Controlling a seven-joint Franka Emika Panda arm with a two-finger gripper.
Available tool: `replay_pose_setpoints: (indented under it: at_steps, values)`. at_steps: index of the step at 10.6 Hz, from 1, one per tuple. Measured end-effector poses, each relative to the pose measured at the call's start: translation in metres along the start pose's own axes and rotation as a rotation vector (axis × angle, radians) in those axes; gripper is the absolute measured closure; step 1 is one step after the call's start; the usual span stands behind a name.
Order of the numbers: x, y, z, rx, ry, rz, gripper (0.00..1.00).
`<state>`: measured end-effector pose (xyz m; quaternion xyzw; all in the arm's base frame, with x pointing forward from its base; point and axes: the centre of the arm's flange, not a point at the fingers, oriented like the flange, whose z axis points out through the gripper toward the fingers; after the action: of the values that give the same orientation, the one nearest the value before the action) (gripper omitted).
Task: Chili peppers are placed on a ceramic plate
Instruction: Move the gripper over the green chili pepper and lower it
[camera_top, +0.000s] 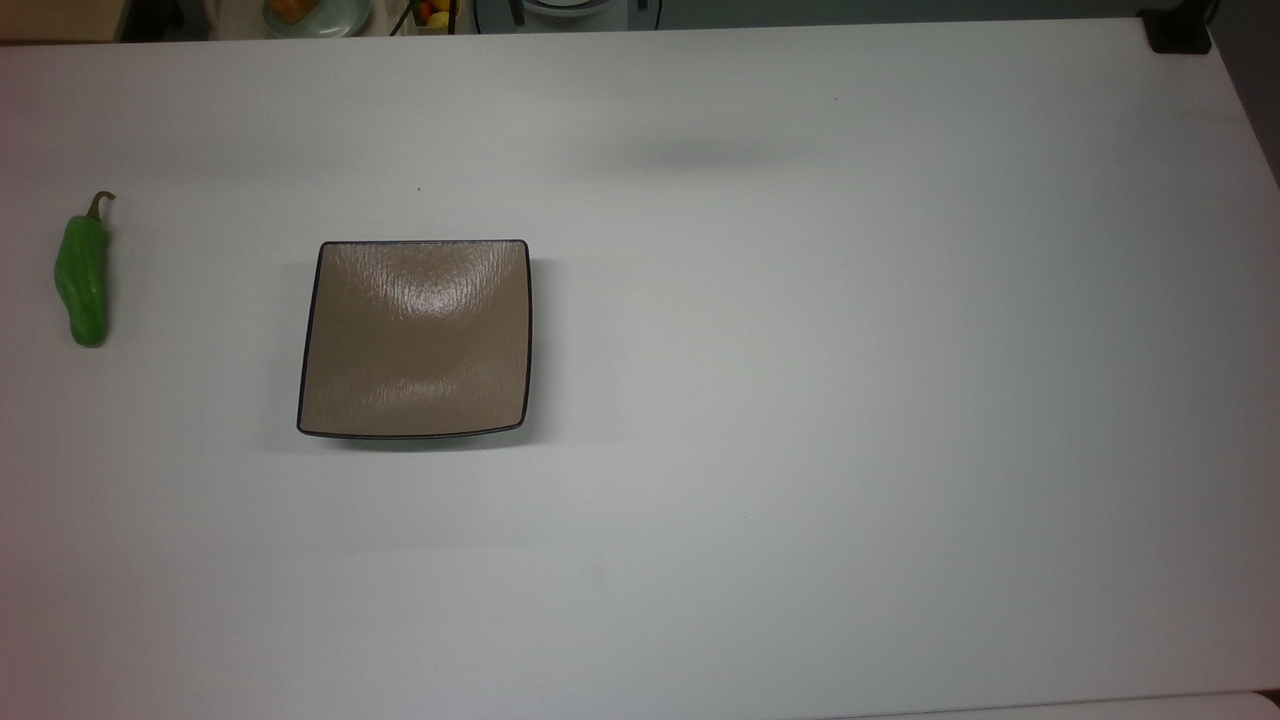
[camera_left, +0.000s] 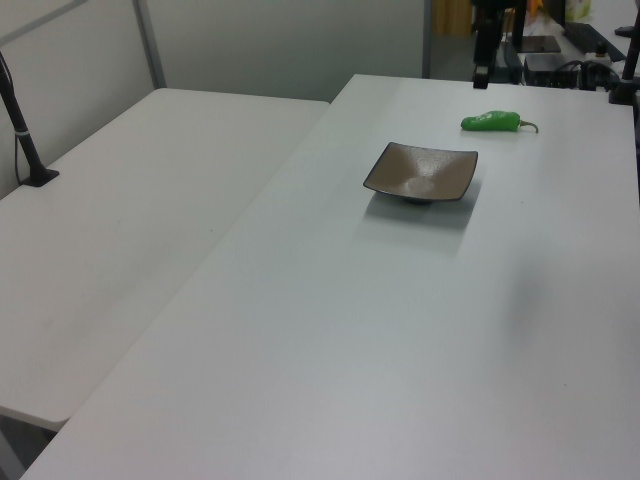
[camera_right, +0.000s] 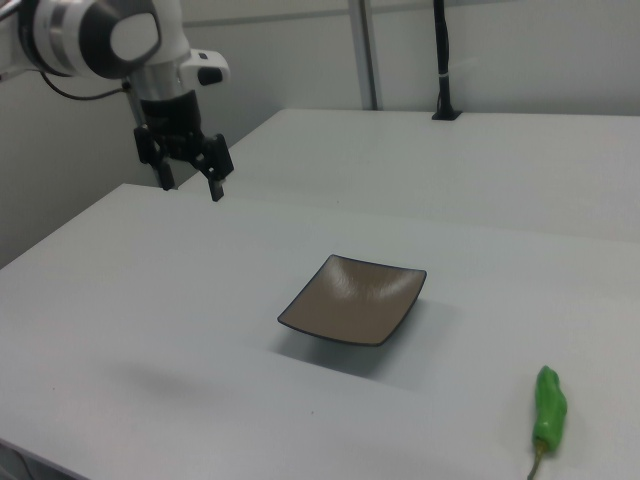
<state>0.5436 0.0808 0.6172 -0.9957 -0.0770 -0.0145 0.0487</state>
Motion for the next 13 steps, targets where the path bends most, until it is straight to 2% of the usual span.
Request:
replay_pose_setpoints:
  at_steps: [1, 10, 13]
  values:
    - [0.011, 0.005, 0.013, 0.001, 0.000, 0.008, 0.00]
    - [0.014, 0.013, 0.014, -0.004, 0.013, 0.016, 0.00]
    - [0.009, 0.077, 0.008, -0.038, 0.022, 0.002, 0.00]
